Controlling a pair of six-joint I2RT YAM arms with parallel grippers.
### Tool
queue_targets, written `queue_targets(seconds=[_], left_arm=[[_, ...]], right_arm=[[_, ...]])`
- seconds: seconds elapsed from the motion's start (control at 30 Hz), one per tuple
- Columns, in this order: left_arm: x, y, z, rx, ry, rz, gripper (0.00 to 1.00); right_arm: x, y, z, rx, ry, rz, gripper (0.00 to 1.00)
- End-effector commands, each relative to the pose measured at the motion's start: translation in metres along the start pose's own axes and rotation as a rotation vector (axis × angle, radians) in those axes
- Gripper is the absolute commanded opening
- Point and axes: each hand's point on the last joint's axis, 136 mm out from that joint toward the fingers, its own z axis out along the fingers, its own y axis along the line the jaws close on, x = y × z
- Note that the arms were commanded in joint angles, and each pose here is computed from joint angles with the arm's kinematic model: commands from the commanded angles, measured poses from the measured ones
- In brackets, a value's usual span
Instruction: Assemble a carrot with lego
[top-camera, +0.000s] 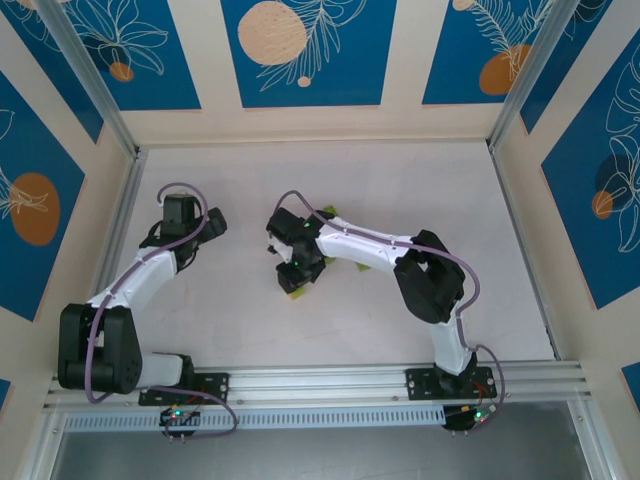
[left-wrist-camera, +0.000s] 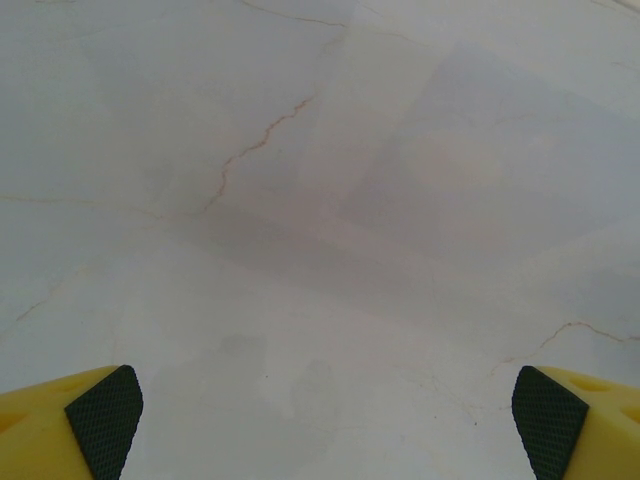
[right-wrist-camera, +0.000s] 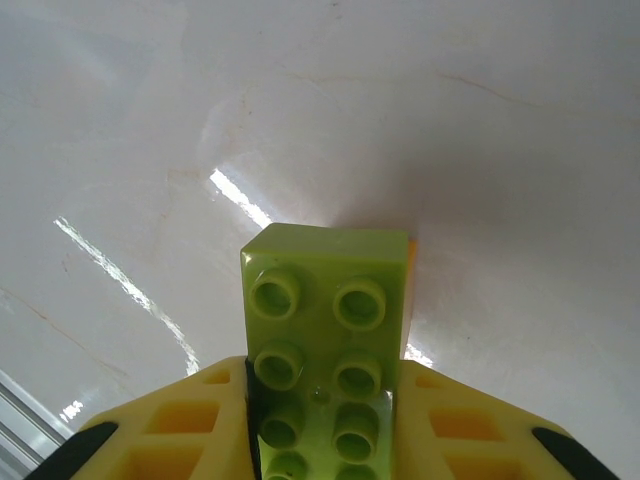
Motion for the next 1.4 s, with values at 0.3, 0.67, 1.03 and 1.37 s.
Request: queue_targets(seconds=[0.3, 0.67, 1.03, 1.37], left_arm=[[-0.014, -0.005, -0.007, 0.02, -0.028, -0.006, 0.98], [-0.014, -0.005, -0.008, 0.02, -0.03, -0.006, 0.97], [-0.014, -0.005, -0.007, 0.021, -0.029, -0.007, 0.98], [-0.014, -0.005, -0.008, 0.021, -0.032, -0.006, 0.98]], right_arm=[[0.036, -0.01, 0.027, 0.085, 0.163, 0.069, 0.3], [0.027, -0.008, 0.008, 0.039, 0.108, 0.092, 0.3], [0.031, -0.012, 0.008, 0.081, 0.113, 0.065, 0.29], [0.042, -0.015, 0.03, 0.07, 0.166, 0.069, 0.29]])
